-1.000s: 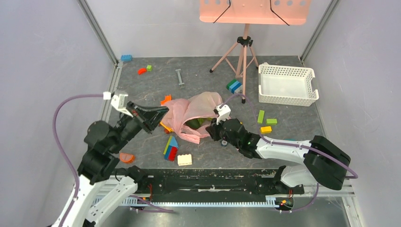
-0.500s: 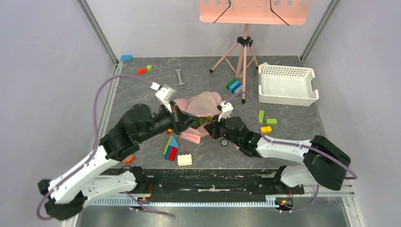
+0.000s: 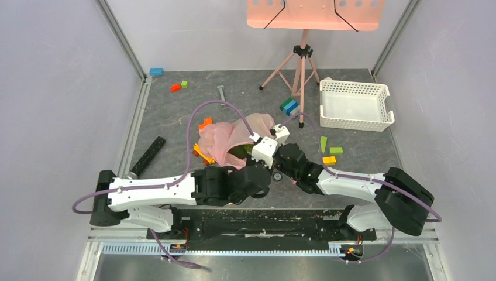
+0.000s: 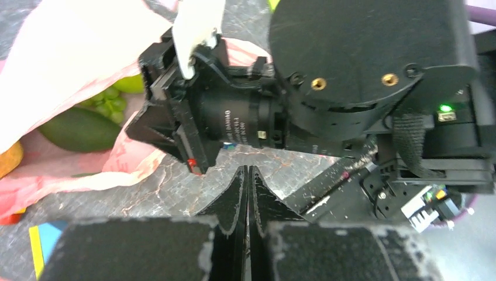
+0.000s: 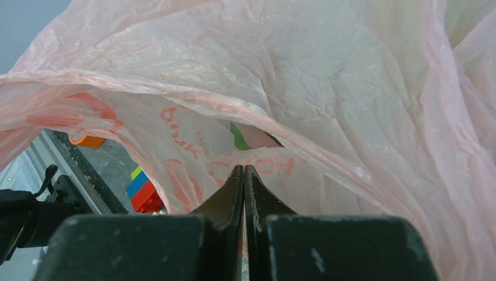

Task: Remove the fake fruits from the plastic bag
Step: Adjust the plastic bag at the center of the board.

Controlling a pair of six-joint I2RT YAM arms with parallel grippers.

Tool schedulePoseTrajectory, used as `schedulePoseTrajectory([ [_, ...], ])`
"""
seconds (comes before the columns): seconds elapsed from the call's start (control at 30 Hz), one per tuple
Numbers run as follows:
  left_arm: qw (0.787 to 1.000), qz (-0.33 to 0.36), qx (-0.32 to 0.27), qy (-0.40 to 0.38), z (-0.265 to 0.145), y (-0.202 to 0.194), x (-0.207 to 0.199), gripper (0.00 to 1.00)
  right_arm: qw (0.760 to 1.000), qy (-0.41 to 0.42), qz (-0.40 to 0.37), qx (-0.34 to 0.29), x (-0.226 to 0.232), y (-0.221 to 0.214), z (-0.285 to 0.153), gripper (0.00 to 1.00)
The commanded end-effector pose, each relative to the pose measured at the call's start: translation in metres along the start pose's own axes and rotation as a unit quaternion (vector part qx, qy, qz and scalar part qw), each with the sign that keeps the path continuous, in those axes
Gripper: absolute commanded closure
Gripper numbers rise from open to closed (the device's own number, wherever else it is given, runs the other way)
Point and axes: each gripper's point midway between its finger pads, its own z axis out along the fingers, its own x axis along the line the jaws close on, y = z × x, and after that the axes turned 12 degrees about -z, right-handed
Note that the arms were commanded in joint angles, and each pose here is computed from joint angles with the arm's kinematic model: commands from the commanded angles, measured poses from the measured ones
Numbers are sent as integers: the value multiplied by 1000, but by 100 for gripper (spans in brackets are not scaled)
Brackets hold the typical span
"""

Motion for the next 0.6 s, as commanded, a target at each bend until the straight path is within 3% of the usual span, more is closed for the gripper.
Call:
schedulePoseTrajectory([
  [0.0,989,-72,-99,79,-6,26,22,98,1000,7,14,-25,2,13,1,100],
  [0.2,981,-84,-136,107,-16,33,53,98,1000,5,15,-25,-1,10,0,100],
  [0.57,978,-92,-132,130,15,42,98,98,999,8,20,-28,1,12,2,100],
])
